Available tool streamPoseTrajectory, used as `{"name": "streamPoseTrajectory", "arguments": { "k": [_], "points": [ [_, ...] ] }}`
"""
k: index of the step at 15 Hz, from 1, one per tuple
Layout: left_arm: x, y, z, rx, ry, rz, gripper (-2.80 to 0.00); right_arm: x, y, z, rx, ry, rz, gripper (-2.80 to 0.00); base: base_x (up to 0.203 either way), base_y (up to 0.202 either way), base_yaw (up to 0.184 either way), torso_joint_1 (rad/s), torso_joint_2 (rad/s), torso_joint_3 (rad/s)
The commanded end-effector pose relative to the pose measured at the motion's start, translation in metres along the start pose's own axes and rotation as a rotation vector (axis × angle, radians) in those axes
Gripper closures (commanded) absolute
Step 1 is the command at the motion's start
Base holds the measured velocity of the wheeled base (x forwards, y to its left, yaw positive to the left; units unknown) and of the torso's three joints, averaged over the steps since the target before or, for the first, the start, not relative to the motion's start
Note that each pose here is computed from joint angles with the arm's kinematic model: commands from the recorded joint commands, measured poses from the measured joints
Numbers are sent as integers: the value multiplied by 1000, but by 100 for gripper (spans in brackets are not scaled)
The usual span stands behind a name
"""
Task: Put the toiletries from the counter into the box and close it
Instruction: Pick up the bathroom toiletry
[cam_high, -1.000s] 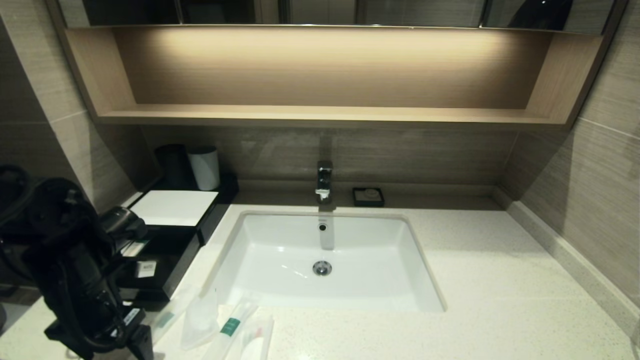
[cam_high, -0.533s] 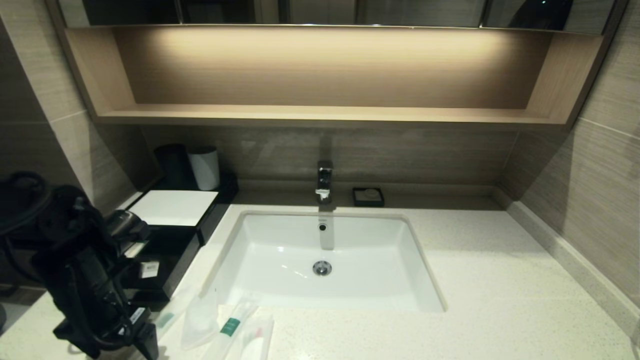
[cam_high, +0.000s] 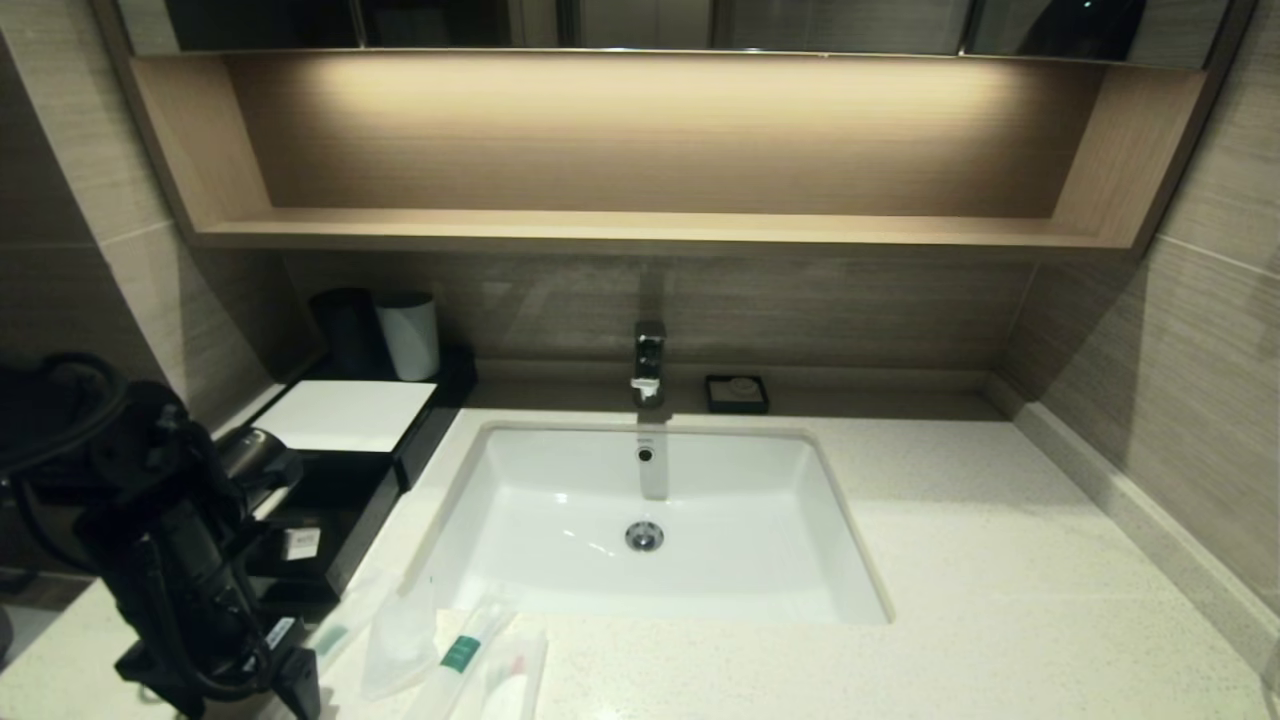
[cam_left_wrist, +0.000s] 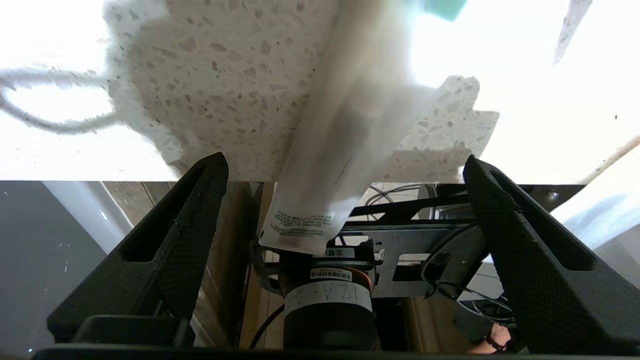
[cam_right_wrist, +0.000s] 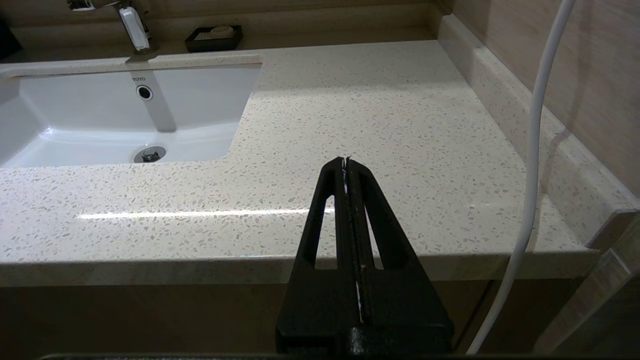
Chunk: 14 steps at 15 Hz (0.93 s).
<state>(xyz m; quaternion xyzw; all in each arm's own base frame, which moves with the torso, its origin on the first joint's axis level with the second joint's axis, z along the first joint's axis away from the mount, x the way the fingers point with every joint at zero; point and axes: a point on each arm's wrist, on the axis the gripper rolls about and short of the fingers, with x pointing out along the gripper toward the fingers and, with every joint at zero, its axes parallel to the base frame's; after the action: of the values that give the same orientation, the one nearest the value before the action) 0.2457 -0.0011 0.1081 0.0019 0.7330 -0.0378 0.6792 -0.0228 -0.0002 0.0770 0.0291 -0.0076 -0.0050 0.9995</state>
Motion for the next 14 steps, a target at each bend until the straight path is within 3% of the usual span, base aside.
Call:
{"name": "streamPoseTrajectory", "arguments": {
  "k": [1, 4, 5, 12, 14],
  "points": [
    [3, 1, 1, -5, 11, -2, -280, 0, 0, 0, 0, 1, 0, 0, 0, 0, 0, 0, 0, 0],
    [7, 2, 1, -5, 2, -4, -280, 0, 0, 0, 0, 1, 1, 0, 0, 0, 0, 0, 0, 0],
    [9, 3, 1, -7, -6, -5, 0, 0, 0, 0, 0, 1, 0, 0, 0, 0, 0, 0, 0, 0],
    [8, 3, 1, -10, -12, -11, 0, 0, 0, 0, 0, 0, 1, 0, 0, 0, 0, 0, 0, 0],
    [2, 2, -2, 22, -40, -34, 0, 0, 0, 0, 0, 1, 0, 0, 0, 0, 0, 0, 0, 0]
  ]
}}
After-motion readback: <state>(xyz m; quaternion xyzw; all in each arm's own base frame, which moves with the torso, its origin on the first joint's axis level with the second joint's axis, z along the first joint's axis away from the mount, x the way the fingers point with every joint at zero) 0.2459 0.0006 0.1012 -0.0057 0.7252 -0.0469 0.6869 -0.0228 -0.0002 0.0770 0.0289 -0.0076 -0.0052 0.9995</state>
